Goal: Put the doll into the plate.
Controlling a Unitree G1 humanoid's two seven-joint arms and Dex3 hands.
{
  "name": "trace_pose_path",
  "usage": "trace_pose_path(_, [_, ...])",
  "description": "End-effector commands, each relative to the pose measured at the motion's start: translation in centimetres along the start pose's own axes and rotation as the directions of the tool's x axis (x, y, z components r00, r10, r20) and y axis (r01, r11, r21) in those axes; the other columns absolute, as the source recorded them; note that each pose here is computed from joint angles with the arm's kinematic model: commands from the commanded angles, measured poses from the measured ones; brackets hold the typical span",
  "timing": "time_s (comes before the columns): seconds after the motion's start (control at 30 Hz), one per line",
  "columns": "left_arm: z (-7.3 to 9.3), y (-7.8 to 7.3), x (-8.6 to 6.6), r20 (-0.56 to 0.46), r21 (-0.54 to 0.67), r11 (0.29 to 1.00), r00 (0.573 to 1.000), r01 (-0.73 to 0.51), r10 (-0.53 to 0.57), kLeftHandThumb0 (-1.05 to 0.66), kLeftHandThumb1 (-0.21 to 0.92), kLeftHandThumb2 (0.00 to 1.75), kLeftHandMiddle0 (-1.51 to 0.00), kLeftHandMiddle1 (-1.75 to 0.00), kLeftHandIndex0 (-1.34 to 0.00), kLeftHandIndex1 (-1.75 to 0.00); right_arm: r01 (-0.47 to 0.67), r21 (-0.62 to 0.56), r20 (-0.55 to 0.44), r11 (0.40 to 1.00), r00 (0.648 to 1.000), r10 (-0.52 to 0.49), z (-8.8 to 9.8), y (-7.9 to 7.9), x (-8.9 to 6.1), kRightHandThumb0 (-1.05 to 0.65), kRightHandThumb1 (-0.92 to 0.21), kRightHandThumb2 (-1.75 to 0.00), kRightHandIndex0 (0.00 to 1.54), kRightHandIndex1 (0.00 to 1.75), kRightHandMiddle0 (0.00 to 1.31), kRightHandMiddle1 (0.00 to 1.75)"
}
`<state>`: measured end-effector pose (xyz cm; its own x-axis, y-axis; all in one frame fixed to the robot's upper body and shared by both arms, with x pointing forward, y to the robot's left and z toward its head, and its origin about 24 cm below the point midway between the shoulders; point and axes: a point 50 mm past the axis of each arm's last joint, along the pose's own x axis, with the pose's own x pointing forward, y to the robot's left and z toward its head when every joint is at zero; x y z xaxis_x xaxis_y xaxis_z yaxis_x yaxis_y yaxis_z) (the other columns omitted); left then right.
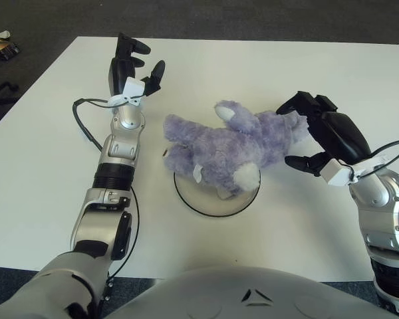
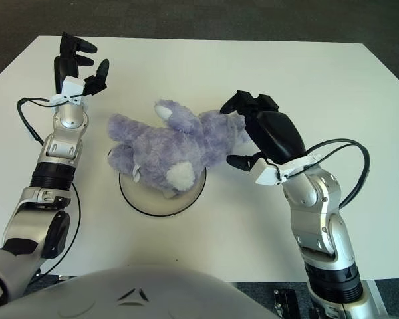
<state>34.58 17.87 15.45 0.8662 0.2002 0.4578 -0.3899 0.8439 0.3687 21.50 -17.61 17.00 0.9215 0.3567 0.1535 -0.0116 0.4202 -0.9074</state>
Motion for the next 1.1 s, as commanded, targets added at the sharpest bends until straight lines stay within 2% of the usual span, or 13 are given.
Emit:
trace_pose_path(0.0, [0.0,0.2,-0.1,0.0,0.018,1.0,1.0,-0.01,0.01,0.0,0.69,0.77,-0.36,-1.46,-0.35,-1.75,-0.011,-0.005,0.004,1.0,1.0,0.011,0.1,-0.5,-0.3,-0.34,-0.08,-1.32,0.0,0.81,0.0,1.34])
trace_pose_path(0.07, [0.0,0.2,-0.1,-0.001,0.018,1.0,1.0,-0.007,0.007,0.0,0.69,0.78,-0.36,-1.45,-0.35,-1.75,-0.019,-0.003,0.006,1.0,1.0,0.019,0.1,-0.6,-0.3,-0.35,-0.09,-1.32,0.0,0.8,0.0,1.34])
trace_pose_path(0.13, [-0.1,0.2,-0.1,-0.003,0.015,1.0,1.0,0.001,-0.001,0.0,0.68,0.78,-0.37,-1.46,-0.34,-1.75,-0.032,0.001,0.014,1.0,0.999,0.032,0.3,-0.7,-0.3,-0.38,-0.09,-1.29,0.0,0.7,0.0,1.26])
trace_pose_path(0.17, [-0.1,0.2,-0.1,-0.004,0.013,1.0,1.0,0.003,-0.003,0.0,0.68,0.78,-0.38,-1.46,-0.33,-1.75,-0.035,0.004,0.017,0.999,0.999,0.035,0.3,-0.8,-0.3,-0.4,-0.09,-1.26,0.0,0.6,0.0,1.16])
trace_pose_path(0.27, [-0.1,0.2,-0.1,-0.004,0.011,1.0,1.0,0.006,-0.006,0.0,0.68,0.78,-0.39,-1.46,-0.32,-1.75,-0.038,0.005,0.025,0.999,0.999,0.038,0.4,-0.8,-0.4,-0.43,-0.09,-1.24,0.0,0.5,0.0,1.07])
trace_pose_path(0.33, [-0.1,0.2,-0.1,-0.003,0.01,1.0,1.0,0.006,-0.006,0.0,0.68,0.79,-0.4,-1.47,-0.31,-1.75,-0.036,0.007,0.035,0.999,0.999,0.036,0.5,-0.9,-0.4,-0.48,-0.11,-1.19,0.0,0.4,0.0,0.92])
trace_pose_path(0.57, [-0.2,0.2,-0.1,-0.007,0.01,1.0,1.0,0.007,-0.007,0.0,0.66,0.82,-0.41,-1.49,-0.29,-1.75,-0.02,0.033,0.053,0.999,0.998,0.019,0.3,-1.0,-0.6,-0.51,-0.13,-1.14,0.0,0.25,0.0,0.66])
trace_pose_path(0.67, [-0.2,0.2,-0.2,-0.009,0.006,1.0,1.0,0.01,-0.01,0.0,0.65,0.83,-0.42,-1.5,-0.28,-1.75,0.003,0.063,0.047,0.998,0.999,-0.006,0.1,-1.2,-0.7,-0.5,-0.12,-1.15,0.0,0.23,0.0,0.62])
trace_pose_path(0.87, [-0.3,0.0,-0.2,-0.013,-0.003,1.0,1.0,0.017,-0.017,0.0,0.65,0.83,-0.43,-1.5,-0.27,-1.75,0.059,0.158,0.021,0.986,0.998,-0.063,-0.7,-1.6,-0.7,-0.54,-0.14,-1.14,0.0,0.26,0.0,0.7])
trace_pose_path(0.97, [-0.3,0.0,-0.2,-0.015,-0.008,1.0,1.0,0.023,-0.023,0.0,0.66,0.82,-0.43,-1.49,-0.27,-1.75,0.09,0.174,-0.014,0.981,0.996,-0.088,-1.0,-1.7,-0.7,-0.41,-0.13,-1.17,0.0,0.29,0.0,0.78])
trace_pose_path(1.03, [-0.4,-0.1,-0.3,-0.022,-0.015,0.999,0.999,0.035,-0.035,0.0,0.68,0.79,-0.41,-1.49,-0.27,-1.75,0.123,0.219,-0.056,0.968,0.992,-0.114,-1.2,-1.7,-0.6,-0.18,-0.09,-1.29,0.0,0.29,0.0,0.8])
trace_pose_path(1.07, [-0.4,-0.1,-0.3,-0.024,-0.018,0.999,0.999,0.039,-0.04,0.0,0.69,0.78,-0.41,-1.49,-0.26,-1.75,0.136,0.241,-0.072,0.961,0.99,-0.122,-1.4,-1.8,-0.5,-0.13,-0.09,-1.31,0.0,0.29,0.0,0.8])
